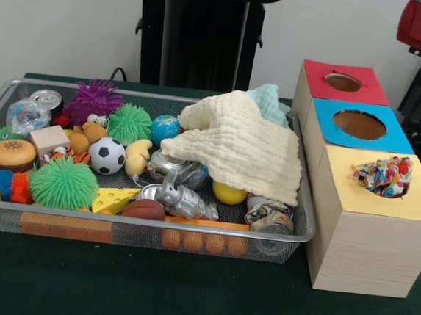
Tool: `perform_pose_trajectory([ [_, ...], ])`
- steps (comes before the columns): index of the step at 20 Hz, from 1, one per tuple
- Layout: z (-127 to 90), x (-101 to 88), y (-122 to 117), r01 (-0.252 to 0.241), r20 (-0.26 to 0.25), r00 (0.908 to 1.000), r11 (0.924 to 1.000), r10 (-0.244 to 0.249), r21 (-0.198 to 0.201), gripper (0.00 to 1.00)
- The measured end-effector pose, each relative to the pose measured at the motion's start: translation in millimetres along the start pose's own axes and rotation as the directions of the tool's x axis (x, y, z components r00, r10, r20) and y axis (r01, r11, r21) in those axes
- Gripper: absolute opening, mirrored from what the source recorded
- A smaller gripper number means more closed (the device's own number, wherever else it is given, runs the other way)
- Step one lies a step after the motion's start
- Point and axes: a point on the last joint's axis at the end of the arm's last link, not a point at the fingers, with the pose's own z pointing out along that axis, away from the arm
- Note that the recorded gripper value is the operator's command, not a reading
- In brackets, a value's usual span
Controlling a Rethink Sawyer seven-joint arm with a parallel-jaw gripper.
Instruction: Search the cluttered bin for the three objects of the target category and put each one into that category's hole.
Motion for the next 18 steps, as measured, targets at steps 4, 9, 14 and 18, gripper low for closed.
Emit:
perform_pose_trajectory([
  [4, -0.5, -0.5, -0.1, -0.001, 0.0, 1.0, 1.0, 0.001, -0.001, 0.0],
  [9, 5.9, 0.0, -2.1, -0.001, -0.004, 1.0, 1.0, 0.001, 0.008, 0.0],
  [14, 24.1, 7.9, -4.3, 0.008, -0.018, 0.9998, 0.9995, -0.007, 0.031, 0.0],
  [18, 40.7, 14.1, -5.5, 0.017, -0.019, 0.9997, 0.9989, -0.016, 0.044, 0.0],
])
